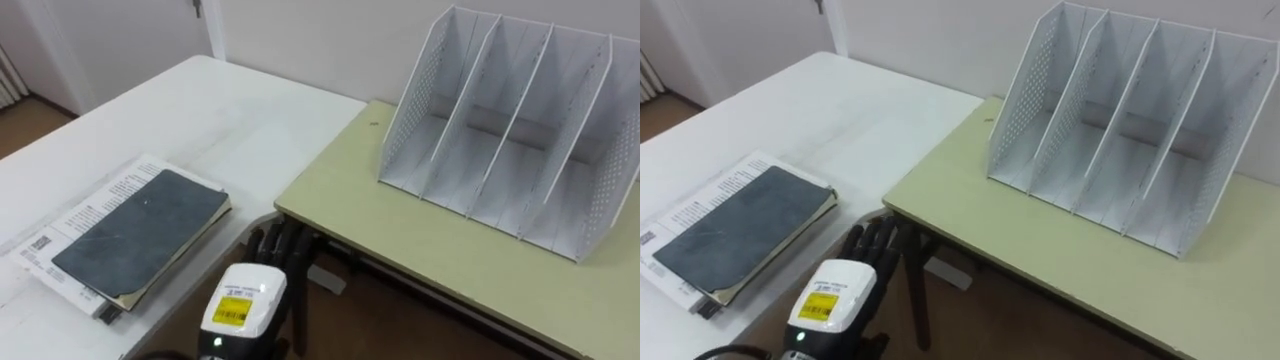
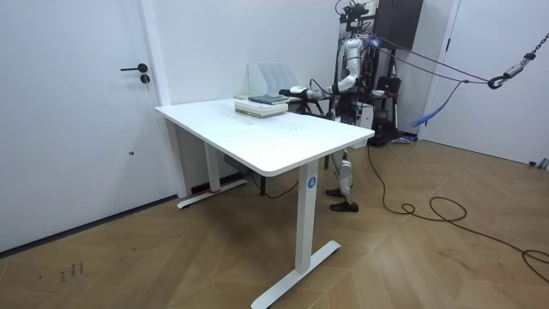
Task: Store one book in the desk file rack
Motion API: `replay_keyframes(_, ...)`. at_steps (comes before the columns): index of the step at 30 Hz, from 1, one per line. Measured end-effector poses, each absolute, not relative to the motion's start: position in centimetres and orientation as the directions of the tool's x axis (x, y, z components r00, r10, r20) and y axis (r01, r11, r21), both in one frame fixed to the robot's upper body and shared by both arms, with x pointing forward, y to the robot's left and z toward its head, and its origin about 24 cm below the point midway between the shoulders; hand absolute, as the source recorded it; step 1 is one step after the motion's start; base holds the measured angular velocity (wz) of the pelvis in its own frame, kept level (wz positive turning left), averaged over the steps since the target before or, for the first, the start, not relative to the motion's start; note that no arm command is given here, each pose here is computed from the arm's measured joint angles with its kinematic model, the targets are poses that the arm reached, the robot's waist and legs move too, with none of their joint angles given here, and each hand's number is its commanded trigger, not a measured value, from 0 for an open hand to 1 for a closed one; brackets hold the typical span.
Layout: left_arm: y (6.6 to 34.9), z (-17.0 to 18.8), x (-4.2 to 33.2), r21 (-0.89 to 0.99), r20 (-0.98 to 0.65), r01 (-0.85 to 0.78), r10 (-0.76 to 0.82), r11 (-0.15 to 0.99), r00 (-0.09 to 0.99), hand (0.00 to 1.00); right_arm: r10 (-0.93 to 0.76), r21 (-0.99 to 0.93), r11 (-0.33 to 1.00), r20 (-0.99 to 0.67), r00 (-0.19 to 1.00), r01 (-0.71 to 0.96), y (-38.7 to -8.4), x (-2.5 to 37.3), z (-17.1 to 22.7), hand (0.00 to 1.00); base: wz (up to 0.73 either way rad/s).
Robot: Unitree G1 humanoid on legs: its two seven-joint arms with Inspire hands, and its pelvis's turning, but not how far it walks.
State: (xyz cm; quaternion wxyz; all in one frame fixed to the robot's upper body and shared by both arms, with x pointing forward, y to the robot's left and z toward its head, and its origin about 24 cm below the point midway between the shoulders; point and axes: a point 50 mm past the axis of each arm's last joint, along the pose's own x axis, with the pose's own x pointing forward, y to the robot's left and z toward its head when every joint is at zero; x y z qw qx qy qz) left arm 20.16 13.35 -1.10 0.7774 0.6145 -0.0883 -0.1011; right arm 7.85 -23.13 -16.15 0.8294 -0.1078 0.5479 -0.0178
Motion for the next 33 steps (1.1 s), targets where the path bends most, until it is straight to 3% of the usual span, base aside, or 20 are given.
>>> replay_keyframes(10, 16.4, 0.0, 21.1, 0.978, 0.096, -0.066, -0.145, 0.197, 0.985, 0.00, -0.208, -0.264, 0.958, -0.907, 0.367, -0.110, -24.4, 6.9, -16.0, 0.00, 0.02)
replay_keyframes(14, 18.0, 0.8, 21.7, 0.973, 0.154, -0.140, -0.069, 0.181, 0.986, 0.00, -0.287, -0.347, 0.908, -0.923, 0.256, -0.234, -26.5, 4.4, -16.0, 0.00, -0.01)
replay_keyframes(18, 19.5, 1.9, 22.3, 0.957, 0.232, -0.226, -0.011, 0.185, 0.973, 0.00, -0.292, -0.324, 0.885, -0.945, 0.143, -0.334, -26.5, 2.0, -16.3, 0.00, -0.09)
replay_keyframes(33, 20.5, 2.0, 22.4, 0.957, 0.230, -0.236, 0.057, 0.170, 0.972, 0.00, -0.278, -0.299, 0.827, -0.954, 0.115, -0.476, -26.3, 2.2, -16.4, 0.00, -0.03)
